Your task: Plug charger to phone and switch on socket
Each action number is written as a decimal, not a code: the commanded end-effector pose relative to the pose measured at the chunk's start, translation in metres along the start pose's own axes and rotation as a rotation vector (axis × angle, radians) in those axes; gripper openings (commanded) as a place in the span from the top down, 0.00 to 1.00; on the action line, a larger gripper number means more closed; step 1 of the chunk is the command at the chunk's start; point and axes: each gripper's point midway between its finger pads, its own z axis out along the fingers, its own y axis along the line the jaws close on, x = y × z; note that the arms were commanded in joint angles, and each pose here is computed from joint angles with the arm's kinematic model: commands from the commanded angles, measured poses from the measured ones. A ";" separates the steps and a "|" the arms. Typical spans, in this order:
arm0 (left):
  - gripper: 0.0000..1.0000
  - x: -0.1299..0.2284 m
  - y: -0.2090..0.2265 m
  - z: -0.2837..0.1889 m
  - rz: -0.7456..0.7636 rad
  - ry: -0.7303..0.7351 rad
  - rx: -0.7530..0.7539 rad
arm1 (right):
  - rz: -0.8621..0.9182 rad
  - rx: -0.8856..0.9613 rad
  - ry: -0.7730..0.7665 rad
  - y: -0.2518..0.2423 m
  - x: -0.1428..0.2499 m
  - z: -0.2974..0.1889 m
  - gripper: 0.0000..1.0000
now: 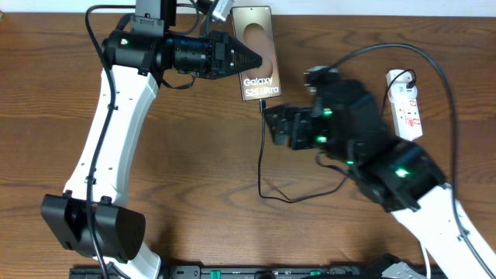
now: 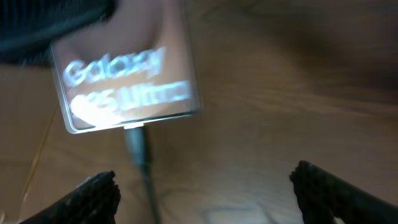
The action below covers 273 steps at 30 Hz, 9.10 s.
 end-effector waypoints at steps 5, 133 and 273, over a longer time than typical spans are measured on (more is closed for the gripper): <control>0.93 0.009 -0.008 -0.002 0.028 0.031 0.039 | 0.183 0.181 -0.103 -0.075 -0.028 -0.052 0.01; 0.90 0.119 0.291 0.126 -0.420 0.377 -0.342 | 0.310 0.410 0.043 -0.158 -0.002 -0.062 0.01; 0.11 0.081 0.036 -0.226 -0.116 -0.453 -1.232 | 0.528 0.551 -0.026 -0.320 -0.036 -0.068 0.01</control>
